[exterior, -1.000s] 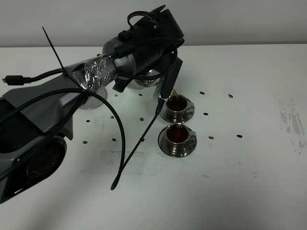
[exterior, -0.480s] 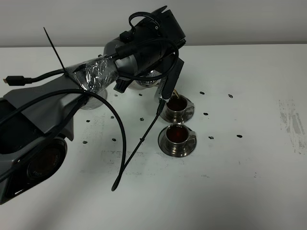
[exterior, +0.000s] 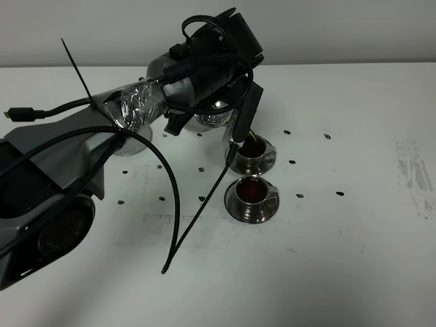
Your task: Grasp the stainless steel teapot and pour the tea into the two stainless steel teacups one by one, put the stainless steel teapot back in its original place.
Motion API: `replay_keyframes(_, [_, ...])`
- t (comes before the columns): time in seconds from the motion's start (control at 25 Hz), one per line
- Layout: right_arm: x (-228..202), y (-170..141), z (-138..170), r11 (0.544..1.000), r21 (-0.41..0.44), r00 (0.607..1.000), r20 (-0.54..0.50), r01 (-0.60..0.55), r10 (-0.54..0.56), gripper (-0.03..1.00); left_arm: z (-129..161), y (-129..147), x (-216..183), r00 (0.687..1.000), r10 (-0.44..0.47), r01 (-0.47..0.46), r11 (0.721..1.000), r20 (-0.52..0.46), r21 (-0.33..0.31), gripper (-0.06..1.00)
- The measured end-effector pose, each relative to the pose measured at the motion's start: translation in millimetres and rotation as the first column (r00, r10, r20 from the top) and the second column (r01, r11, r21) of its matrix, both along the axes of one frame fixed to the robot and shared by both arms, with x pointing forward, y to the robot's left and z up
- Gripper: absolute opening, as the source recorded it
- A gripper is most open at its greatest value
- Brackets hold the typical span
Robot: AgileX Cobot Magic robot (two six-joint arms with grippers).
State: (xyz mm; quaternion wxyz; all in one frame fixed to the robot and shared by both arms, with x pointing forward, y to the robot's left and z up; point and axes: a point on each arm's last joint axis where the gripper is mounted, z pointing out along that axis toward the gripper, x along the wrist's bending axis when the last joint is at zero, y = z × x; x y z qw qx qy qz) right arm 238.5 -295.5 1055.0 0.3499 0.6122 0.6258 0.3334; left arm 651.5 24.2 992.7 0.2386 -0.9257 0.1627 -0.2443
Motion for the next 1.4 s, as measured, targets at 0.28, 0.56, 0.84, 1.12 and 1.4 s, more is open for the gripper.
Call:
replay_keyframes(0.28, [0, 0, 0, 1.0, 0.0, 1.0, 0.0, 0.0, 0.0, 0.47, -2, 11, 6, 0.998, 0.055, -0.056, 0.997, -0.02, -0.045, 0.18])
replay_keyframes(0.56, [0, 0, 0, 1.0, 0.0, 1.0, 0.0, 0.0, 0.0, 0.47, -9, 19, 9, 0.989, 0.101, -0.116, 0.983, -0.105, -0.14, 0.18])
replay_keyframes(0.84, [0, 0, 0, 1.0, 0.0, 1.0, 0.0, 0.0, 0.0, 0.47, -13, 28, 14, 0.972, 0.153, -0.193, 0.954, -0.18, -0.23, 0.18])
replay_keyframes(1.12, [0, 0, 0, 1.0, 0.0, 1.0, 0.0, 0.0, 0.0, 0.47, 9, 42, 26, 0.919, 0.357, -0.395, 0.818, -0.17, -0.418, 0.18])
replay_keyframes(1.4, [0, 0, 0, 1.0, 0.0, 1.0, 0.0, 0.0, 0.0, 0.47, 20, 45, 32, 0.791, 0.539, -0.59, 0.547, -0.288, -0.594, 0.18])
